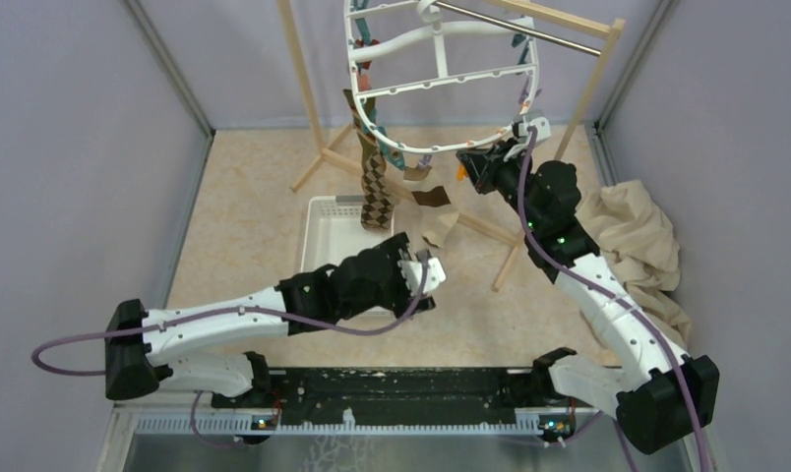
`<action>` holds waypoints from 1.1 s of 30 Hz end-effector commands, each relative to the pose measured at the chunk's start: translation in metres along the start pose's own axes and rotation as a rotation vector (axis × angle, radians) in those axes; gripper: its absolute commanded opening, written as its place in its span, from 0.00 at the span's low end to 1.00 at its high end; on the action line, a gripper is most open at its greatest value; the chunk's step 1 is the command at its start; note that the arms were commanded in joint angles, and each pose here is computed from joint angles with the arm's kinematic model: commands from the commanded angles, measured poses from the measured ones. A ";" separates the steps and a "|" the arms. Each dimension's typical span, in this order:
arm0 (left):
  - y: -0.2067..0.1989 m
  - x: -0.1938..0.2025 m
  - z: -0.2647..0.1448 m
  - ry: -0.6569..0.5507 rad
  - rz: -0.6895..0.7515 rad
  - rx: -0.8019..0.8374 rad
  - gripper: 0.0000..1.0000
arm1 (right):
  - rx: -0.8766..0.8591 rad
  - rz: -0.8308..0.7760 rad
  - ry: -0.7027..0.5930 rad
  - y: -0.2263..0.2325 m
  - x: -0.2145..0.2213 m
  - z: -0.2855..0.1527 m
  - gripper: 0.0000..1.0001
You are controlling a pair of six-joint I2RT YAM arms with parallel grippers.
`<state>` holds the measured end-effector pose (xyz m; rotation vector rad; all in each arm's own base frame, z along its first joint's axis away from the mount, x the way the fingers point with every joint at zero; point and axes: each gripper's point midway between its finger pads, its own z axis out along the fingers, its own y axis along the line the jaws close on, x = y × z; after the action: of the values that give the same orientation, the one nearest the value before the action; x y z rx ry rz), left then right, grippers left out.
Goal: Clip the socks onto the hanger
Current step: Pick up the sock from the bin.
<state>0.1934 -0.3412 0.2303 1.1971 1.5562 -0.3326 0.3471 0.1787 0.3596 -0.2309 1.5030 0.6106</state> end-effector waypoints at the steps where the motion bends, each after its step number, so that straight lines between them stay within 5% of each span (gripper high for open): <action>1: -0.015 0.054 -0.009 0.178 0.367 0.035 0.98 | 0.038 0.024 -0.075 -0.009 -0.013 -0.001 0.00; 8: -0.045 0.063 -0.019 0.132 0.540 0.097 0.98 | 0.093 0.013 -0.075 -0.024 -0.004 -0.005 0.00; 14: -0.051 0.079 -0.018 0.226 0.712 0.070 0.98 | 0.109 0.016 -0.086 -0.031 -0.003 -0.012 0.00; 33: -0.082 0.117 0.003 0.323 0.817 0.171 0.98 | 0.145 0.005 -0.090 -0.045 -0.003 -0.024 0.00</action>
<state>0.1415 -0.3196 0.1011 1.9601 1.1835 0.2801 0.3488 0.1448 0.3443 -0.1494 1.4699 0.5431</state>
